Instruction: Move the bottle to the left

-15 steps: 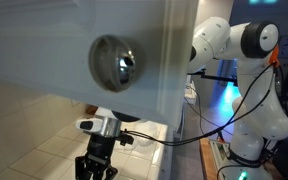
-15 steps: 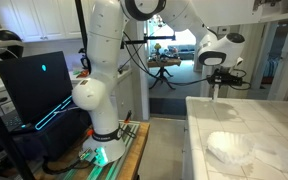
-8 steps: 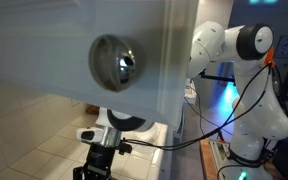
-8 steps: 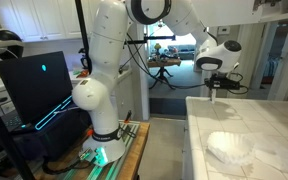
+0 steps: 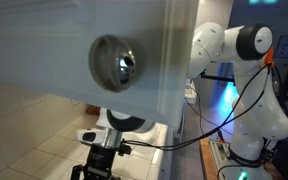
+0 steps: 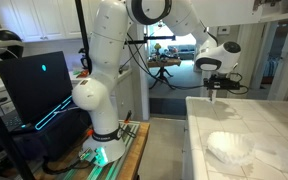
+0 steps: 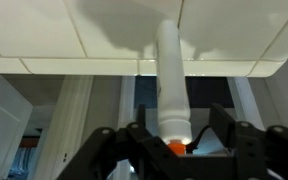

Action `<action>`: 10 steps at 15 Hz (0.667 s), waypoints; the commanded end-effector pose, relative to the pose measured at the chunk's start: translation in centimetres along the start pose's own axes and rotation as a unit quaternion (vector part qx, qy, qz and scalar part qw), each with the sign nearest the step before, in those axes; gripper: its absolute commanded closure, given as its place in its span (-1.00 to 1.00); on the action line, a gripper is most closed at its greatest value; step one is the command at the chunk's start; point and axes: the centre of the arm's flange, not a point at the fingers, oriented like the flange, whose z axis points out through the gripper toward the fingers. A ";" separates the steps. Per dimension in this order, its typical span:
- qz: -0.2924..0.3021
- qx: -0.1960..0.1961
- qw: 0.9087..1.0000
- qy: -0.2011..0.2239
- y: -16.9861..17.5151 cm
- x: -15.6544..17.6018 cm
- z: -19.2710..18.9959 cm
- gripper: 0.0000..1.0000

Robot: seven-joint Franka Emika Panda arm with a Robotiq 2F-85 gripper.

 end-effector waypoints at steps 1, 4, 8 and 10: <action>0.008 -0.026 1.000 -0.008 -0.9 0.9 -1.5 -0.96; 0.035 -0.059 0.997 -0.022 -1.4 2.1 -3.1 -1.00; 0.079 -0.117 0.988 -0.058 -1.8 3.4 -6.6 -1.00; 0.106 -0.115 0.983 -0.097 -2.3 3.2 -8.8 -1.00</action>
